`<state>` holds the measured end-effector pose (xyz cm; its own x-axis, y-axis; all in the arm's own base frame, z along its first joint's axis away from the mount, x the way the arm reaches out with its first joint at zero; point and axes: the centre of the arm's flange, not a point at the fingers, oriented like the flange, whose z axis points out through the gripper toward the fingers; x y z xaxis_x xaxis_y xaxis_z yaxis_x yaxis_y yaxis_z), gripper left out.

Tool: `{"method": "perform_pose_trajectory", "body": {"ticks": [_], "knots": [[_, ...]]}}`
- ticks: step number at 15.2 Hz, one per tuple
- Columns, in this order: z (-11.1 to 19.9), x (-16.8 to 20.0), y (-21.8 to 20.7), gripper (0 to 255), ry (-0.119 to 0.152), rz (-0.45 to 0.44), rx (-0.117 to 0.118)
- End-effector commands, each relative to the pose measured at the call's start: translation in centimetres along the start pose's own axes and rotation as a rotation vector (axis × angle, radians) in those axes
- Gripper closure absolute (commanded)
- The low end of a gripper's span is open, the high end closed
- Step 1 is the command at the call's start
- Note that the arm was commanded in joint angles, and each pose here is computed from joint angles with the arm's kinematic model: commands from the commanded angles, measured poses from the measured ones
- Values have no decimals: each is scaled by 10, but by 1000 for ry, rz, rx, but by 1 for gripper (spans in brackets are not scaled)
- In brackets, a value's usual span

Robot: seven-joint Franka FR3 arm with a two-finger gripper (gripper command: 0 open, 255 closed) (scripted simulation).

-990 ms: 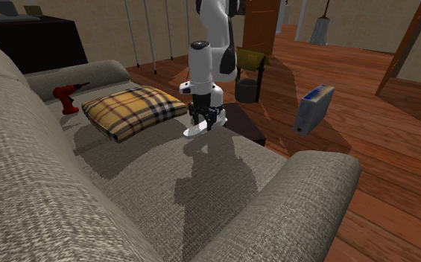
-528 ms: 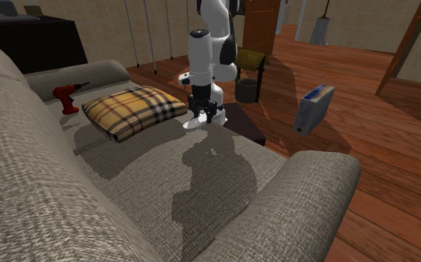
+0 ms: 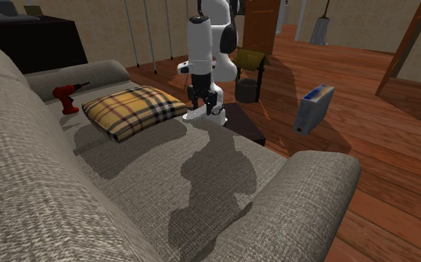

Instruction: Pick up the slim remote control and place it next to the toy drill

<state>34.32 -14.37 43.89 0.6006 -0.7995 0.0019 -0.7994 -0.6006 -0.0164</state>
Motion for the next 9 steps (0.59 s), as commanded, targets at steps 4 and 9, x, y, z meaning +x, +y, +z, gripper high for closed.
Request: {"method": "perform_pose_trajectory", "body": {"ticks": [4, 9], "knots": [[-27, 0, -1, 255, 0, 0, 0], [-53, 0, -1, 255, 0, 0, 0]]}}
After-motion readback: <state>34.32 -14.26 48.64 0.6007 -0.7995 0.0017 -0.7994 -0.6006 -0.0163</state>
